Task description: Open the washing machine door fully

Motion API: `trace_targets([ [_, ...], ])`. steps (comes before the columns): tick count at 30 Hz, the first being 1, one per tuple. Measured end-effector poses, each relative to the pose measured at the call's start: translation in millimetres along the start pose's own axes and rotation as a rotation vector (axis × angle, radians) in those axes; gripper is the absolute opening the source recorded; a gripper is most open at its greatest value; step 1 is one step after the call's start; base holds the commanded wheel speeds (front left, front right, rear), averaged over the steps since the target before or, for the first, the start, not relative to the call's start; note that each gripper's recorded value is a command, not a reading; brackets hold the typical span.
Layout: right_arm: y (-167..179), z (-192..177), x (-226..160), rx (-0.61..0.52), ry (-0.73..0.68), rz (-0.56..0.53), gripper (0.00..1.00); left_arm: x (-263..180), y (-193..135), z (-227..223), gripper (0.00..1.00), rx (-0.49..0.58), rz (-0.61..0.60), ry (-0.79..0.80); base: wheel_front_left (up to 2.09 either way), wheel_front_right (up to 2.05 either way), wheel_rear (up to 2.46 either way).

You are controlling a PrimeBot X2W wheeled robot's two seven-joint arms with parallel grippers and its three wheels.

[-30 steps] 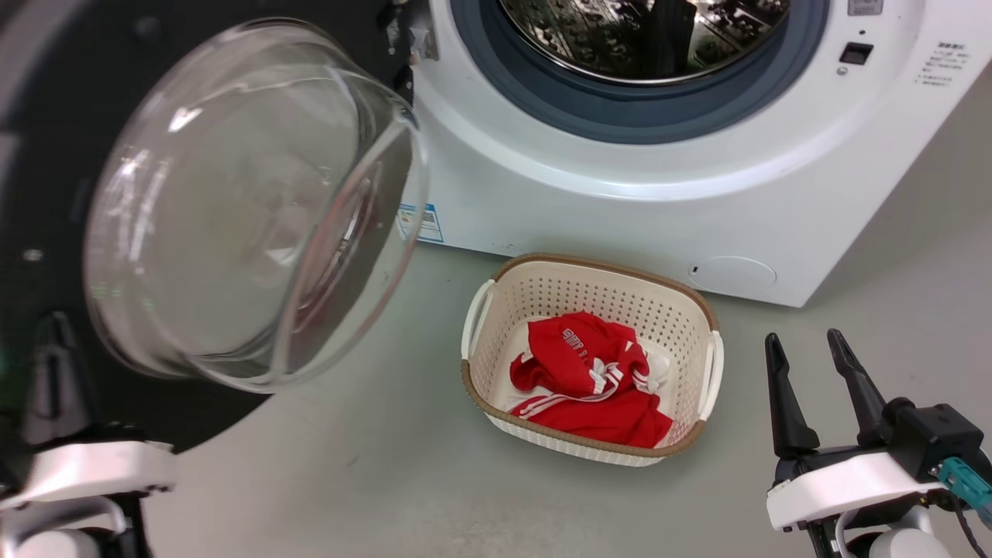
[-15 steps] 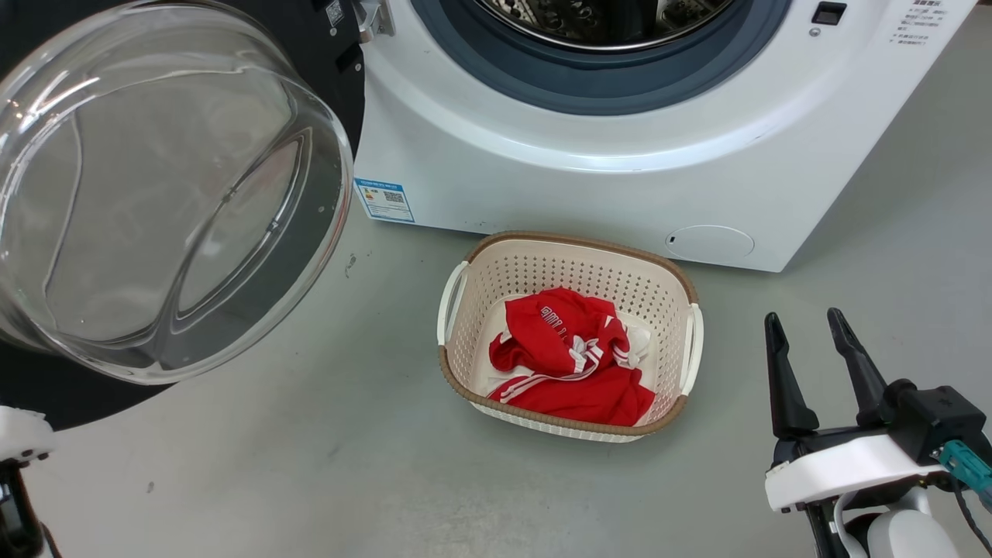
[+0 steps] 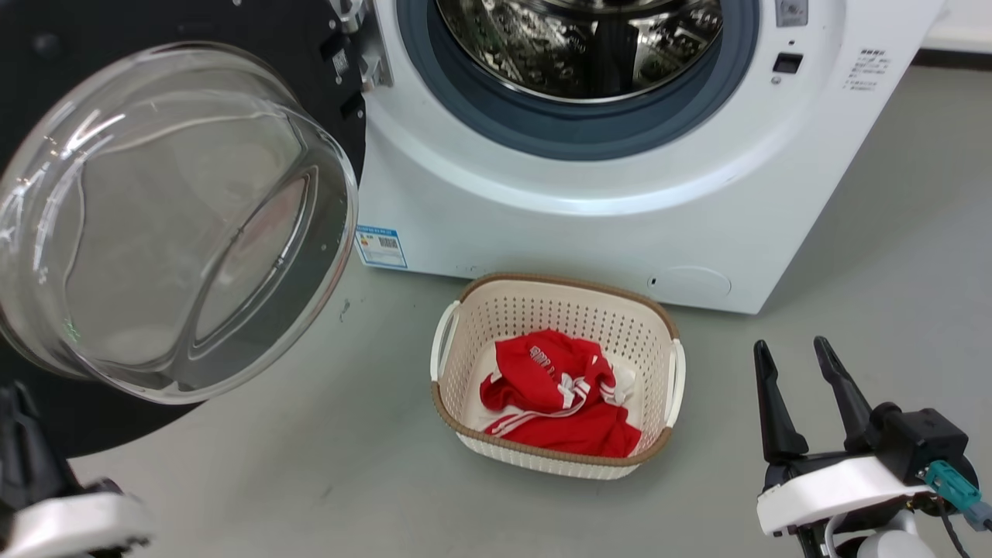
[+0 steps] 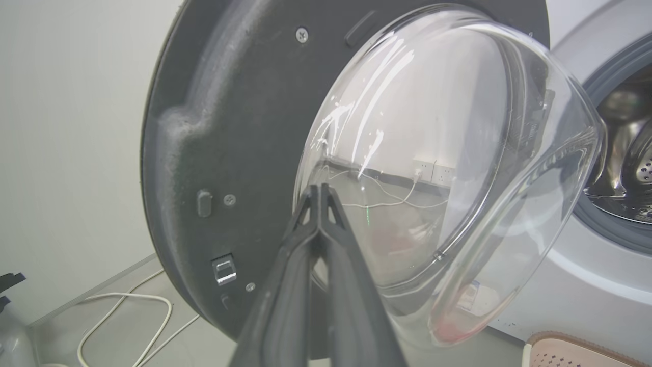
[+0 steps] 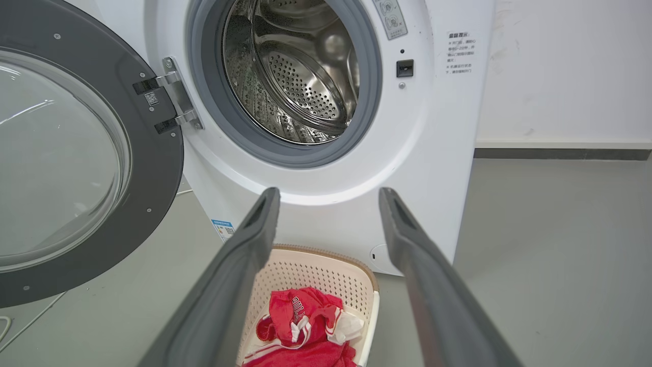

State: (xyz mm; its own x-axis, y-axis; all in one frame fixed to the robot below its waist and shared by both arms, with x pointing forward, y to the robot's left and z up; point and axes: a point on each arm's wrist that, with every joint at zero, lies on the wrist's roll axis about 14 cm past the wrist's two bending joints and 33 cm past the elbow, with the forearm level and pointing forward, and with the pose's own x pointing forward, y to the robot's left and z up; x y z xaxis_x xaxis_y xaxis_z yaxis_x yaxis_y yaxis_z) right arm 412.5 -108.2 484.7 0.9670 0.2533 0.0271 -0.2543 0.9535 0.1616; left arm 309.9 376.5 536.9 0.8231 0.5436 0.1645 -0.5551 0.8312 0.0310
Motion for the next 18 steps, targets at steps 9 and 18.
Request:
trace_targets([
  [9,1,12,-11,-0.016,-0.028,-0.003,1.0,-41,-40,-7,1.0,-0.064,-0.121,0.039,0.0,0.0,0.0],
  [18,-8,23,-25,-0.043,-0.047,-0.034,1.0,-51,-104,8,1.0,-0.087,-0.316,-0.004,0.0,0.0,0.0],
])
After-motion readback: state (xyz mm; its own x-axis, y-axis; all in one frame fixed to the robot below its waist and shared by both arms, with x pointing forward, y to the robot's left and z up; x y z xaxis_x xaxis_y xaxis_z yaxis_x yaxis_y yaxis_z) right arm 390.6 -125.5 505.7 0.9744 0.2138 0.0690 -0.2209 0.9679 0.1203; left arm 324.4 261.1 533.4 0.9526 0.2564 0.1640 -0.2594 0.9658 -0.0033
